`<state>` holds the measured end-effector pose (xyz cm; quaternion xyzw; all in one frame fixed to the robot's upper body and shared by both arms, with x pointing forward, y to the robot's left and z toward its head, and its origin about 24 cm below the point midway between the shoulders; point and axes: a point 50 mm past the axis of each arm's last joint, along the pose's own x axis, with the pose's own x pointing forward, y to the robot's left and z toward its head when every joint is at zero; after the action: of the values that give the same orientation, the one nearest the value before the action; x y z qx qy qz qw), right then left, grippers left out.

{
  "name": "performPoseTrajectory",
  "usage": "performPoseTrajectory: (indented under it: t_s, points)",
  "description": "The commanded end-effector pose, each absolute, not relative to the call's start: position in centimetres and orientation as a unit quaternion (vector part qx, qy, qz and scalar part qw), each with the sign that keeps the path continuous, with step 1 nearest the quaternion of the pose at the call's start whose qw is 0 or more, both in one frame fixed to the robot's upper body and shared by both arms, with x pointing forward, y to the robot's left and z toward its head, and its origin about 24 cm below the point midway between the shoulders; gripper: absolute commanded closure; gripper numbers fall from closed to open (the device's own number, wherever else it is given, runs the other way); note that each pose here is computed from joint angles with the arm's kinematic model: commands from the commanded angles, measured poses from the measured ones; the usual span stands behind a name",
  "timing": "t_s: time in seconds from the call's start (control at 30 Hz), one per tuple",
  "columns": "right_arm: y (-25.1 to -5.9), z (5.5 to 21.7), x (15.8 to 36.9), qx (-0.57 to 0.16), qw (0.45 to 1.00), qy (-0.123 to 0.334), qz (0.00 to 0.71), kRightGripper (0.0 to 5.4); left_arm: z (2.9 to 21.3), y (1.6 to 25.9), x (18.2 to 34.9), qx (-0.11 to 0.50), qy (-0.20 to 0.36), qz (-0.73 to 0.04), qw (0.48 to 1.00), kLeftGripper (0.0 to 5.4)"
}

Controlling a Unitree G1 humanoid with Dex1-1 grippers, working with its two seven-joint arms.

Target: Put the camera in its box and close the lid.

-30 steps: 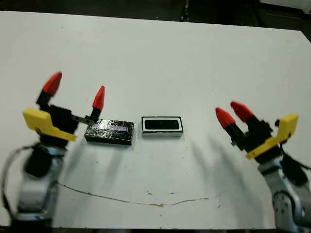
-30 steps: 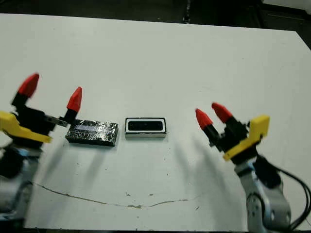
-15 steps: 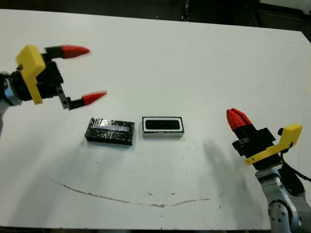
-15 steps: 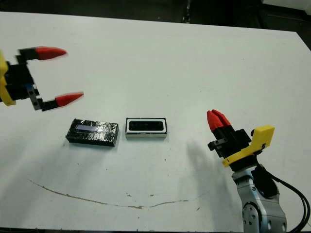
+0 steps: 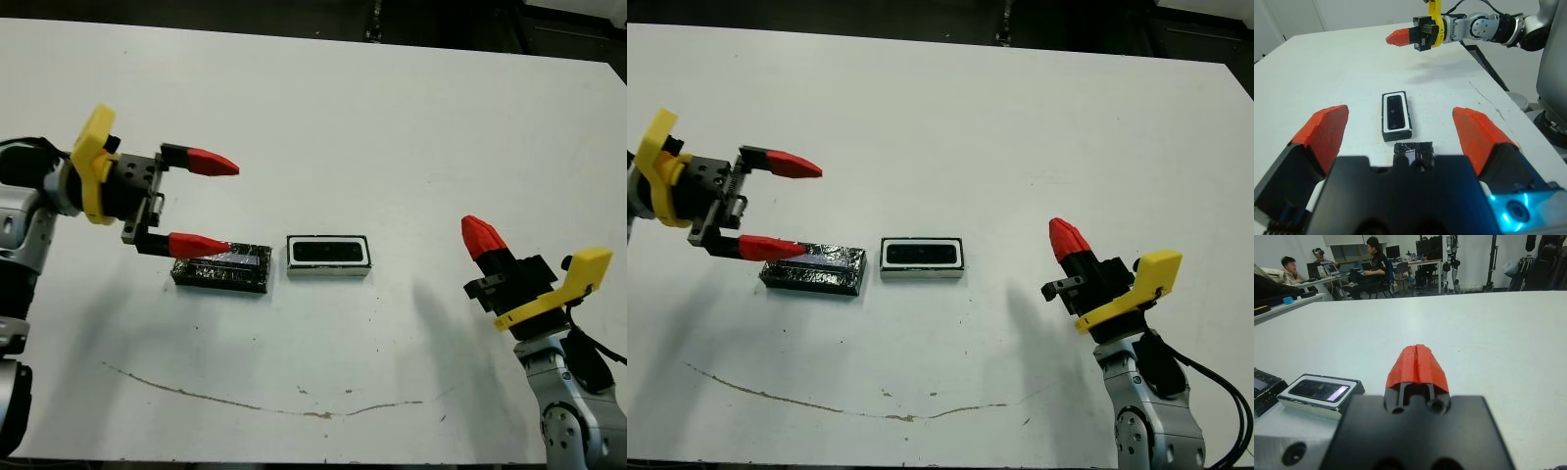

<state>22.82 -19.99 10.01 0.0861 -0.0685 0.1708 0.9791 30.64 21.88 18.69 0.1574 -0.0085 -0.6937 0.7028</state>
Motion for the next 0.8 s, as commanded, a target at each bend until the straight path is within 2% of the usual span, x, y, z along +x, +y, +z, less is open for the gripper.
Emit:
performPoseTrajectory:
  t_s: [0.03, 0.1, 0.43, 0.8]
  points:
    - [-20.2, 9.9, 22.7, 0.084, 0.98, -0.063, 0.169, 5.39, 17.8, 22.2, 30.1, 0.151, -0.003, -0.695, 0.703, 0.0]
    - [-20.2, 9.8, 22.7, 0.086, 0.979, -0.063, 0.171, 5.39, 17.7, 22.1, 30.0, 0.165, -0.008, -0.695, 0.7, 0.0]
    - [-20.1, 9.6, 22.7, 0.087, 0.978, -0.063, 0.177, 5.39, 16.6, 21.5, 30.1, 0.251, 0.044, -0.687, 0.681, 0.0]
    - [-19.9, 9.5, 22.7, 0.088, 0.978, -0.063, 0.179, 5.39, 15.6, 20.6, 30.3, 0.284, 0.101, -0.679, 0.669, 0.0]
